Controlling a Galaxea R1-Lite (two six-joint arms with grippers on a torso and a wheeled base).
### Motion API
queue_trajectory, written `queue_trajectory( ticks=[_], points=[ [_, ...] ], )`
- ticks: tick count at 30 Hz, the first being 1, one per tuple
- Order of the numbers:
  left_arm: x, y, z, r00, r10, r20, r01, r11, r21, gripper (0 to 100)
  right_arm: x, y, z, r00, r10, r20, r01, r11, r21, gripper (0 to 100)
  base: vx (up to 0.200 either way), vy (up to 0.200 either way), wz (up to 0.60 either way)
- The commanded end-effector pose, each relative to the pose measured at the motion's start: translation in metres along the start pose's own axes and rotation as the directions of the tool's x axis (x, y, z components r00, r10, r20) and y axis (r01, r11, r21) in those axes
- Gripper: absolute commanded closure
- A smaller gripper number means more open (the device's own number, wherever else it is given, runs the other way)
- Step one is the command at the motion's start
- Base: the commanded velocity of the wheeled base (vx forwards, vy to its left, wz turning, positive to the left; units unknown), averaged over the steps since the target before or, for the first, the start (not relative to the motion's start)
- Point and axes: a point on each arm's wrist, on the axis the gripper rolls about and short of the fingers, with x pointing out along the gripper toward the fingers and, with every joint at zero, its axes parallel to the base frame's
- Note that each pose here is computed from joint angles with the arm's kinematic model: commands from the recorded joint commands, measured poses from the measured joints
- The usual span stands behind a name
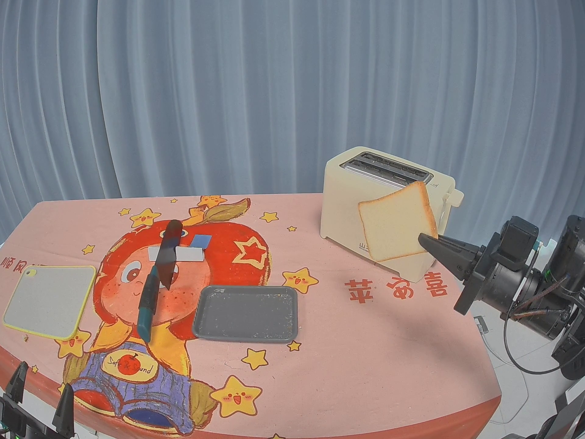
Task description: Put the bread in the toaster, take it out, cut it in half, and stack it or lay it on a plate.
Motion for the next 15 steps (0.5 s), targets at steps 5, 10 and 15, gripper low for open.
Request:
queue_trajectory(
  ticks=[5,10,15],
  points=[
    [0.001,0.000,-0.005,1.000,0.001,-0.019,-0.001,1.000,0.000,0,-0.003,-0.034,0.020,0.998,-0.024,0.066,0.029,0.997,-0.070,100,0.000,0.000,0.00],
    [0.001,0.000,-0.005,1.000,0.001,-0.019,-0.001,1.000,0.000,0,-0.006,-0.046,0.024,0.999,-0.020,0.049,0.024,0.997,-0.068,100,0.000,0.000,0.00],
    [0.001,0.000,-0.005,1.000,0.001,-0.019,-0.001,1.000,0.000,0,-0.003,-0.063,0.040,0.998,-0.042,0.035,0.046,0.993,-0.111,100,0.000,0.000,0.00]
  ],
)
